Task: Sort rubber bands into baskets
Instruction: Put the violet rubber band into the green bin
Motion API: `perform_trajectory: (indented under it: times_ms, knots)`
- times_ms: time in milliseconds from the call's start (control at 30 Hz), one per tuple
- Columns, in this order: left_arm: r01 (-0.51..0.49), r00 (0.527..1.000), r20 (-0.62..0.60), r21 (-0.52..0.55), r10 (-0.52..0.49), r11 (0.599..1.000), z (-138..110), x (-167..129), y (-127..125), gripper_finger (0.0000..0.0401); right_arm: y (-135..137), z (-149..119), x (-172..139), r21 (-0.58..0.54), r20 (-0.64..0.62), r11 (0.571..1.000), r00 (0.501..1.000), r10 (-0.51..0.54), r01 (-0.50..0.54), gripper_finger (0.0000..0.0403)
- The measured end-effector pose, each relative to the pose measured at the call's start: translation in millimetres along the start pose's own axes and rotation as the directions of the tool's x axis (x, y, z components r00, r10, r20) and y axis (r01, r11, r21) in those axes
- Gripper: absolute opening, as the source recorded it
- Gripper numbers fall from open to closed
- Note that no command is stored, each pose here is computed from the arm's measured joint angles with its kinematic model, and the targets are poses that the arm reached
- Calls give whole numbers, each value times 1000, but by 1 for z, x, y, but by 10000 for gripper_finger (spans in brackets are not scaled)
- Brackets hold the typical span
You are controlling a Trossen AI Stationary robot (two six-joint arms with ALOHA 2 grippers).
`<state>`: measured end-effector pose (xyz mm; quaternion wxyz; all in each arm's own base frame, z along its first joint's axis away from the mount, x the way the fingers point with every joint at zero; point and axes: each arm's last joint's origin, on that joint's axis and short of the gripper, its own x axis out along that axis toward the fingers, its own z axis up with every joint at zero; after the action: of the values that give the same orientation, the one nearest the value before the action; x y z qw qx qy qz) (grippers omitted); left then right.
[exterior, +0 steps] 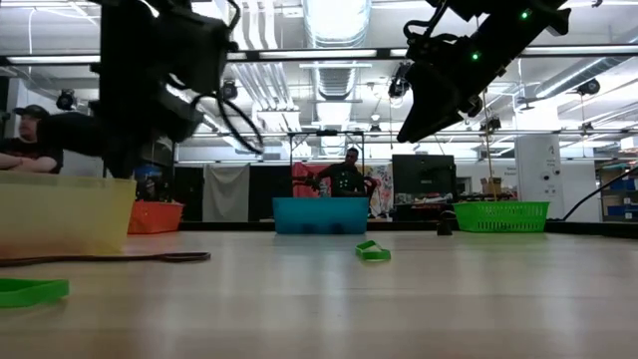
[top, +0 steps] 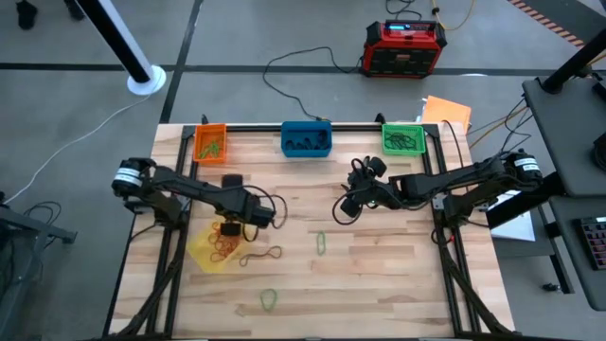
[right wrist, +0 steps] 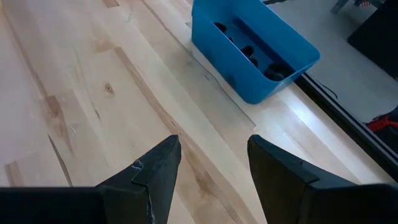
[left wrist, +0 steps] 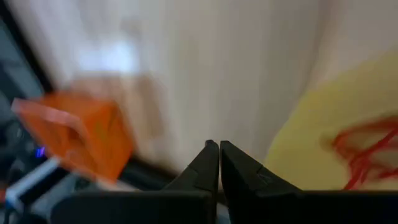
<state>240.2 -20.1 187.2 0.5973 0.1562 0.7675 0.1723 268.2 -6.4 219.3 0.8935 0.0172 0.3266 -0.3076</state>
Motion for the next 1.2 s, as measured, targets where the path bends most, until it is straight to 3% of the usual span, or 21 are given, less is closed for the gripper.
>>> perform_trajectory:
  times_ms: [100, 200, 267, 333, 400, 433, 500, 600, 767, 867, 1067, 1200]
  knots:
    - [-12, 999, 35, -55, 14, 998, -12, -12, 9, 0, 0, 0, 0, 0, 0, 1000, 1000, 0, 0, 183]
    - [121, 966, 239, -83, -98, 989, -14, -32, 17, 0, 0, 0, 0, -7, 1, 1000, 1000, -1, 1, 183]
    - [288, 865, 431, -6, -258, 958, -9, -48, 19, 0, 0, 1, 0, -10, 4, 1000, 1000, 0, 0, 183]
    - [407, 711, 571, 141, -410, 902, -4, -63, 19, 0, 0, 1, 0, -9, 7, 1000, 1000, 0, 0, 183]
    - [455, 587, 627, 268, -512, 849, 0, -73, 17, 0, 0, 1, 0, -7, 10, 1000, 1000, 1, -1, 183]
    - [459, 566, 629, 296, -533, 838, 3, -73, 15, 0, 0, 1, 0, -7, 10, 1000, 1000, 1, -1, 183]
    - [439, 589, 612, 307, -528, 844, 9, -69, 9, 0, 0, 1, 0, -6, 11, 1000, 1000, 2, -2, 183]
    - [426, 682, 513, 302, -522, 853, 23, -51, -7, 0, 0, 2, 0, -3, 17, 1000, 1000, 4, -4, 183]
    - [423, 786, 327, 335, -525, 842, 40, -25, -38, 0, 1, 2, 0, -6, 21, 1000, 1000, 5, -5, 183]
    - [391, 845, 252, 310, -472, 867, 43, -15, -43, 0, 1, 2, 0, -7, 21, 1000, 1000, 6, -6, 183]
    - [335, 891, 239, 228, -386, 914, 41, -11, -40, 0, 1, 2, 0, -7, 21, 1000, 1000, 6, -6, 183]
    - [333, 914, 174, 189, -365, 924, 33, -10, -37, 0, 1, 3, 0, -8, 21, 1000, 1000, 6, -6, 183]
